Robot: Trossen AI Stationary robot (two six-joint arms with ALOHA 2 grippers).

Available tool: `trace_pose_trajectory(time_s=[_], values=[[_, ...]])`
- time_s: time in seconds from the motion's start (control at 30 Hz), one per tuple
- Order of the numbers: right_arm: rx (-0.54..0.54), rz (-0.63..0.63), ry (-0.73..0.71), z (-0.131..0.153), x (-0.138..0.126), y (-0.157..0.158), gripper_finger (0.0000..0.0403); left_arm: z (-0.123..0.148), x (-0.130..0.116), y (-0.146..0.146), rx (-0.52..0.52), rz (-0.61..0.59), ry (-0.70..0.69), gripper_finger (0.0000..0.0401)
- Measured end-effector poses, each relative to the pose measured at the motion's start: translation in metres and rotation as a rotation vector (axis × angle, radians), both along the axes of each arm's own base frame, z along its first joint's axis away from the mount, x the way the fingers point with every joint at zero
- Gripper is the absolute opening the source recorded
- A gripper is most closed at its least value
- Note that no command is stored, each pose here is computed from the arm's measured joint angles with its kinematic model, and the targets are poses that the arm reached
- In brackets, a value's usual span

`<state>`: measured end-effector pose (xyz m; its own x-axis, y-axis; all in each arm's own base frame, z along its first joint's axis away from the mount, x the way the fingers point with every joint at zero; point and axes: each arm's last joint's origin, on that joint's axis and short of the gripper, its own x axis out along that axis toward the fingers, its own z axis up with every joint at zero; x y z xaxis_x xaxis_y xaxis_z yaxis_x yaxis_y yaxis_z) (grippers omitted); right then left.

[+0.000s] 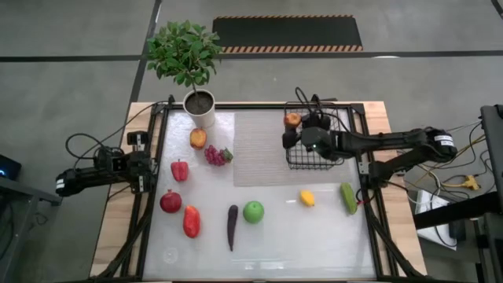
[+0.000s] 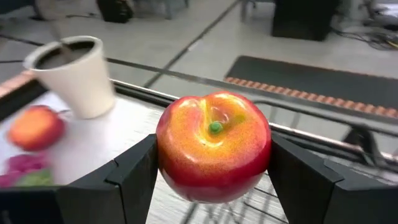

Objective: Build produce basket
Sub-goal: Put the right red apple into the wire basket

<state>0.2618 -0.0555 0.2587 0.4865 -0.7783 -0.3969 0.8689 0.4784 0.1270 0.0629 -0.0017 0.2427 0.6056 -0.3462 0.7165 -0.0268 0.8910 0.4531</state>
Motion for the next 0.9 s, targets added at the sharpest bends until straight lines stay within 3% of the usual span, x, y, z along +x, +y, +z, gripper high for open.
trace_pose_trajectory(time_s=[0.2, 0.37, 0.9], values=[[0.049, -0.128, 0.037, -0.019, -0.012, -0.029, 0.0256, 0.0, 0.0, 0.0, 0.0, 0.0, 0.0, 0.0], [0.129, -0.153, 0.063, -0.03, -0.016, -0.052, 0.0256, 0.0, 0.0, 0.0, 0.0, 0.0, -0.001, 0.0], [0.274, -0.255, 0.212, -0.075, -0.02, -0.063, 0.0256, 0.0, 0.0, 0.0, 0.001, 0.0, -0.006, 0.0]])
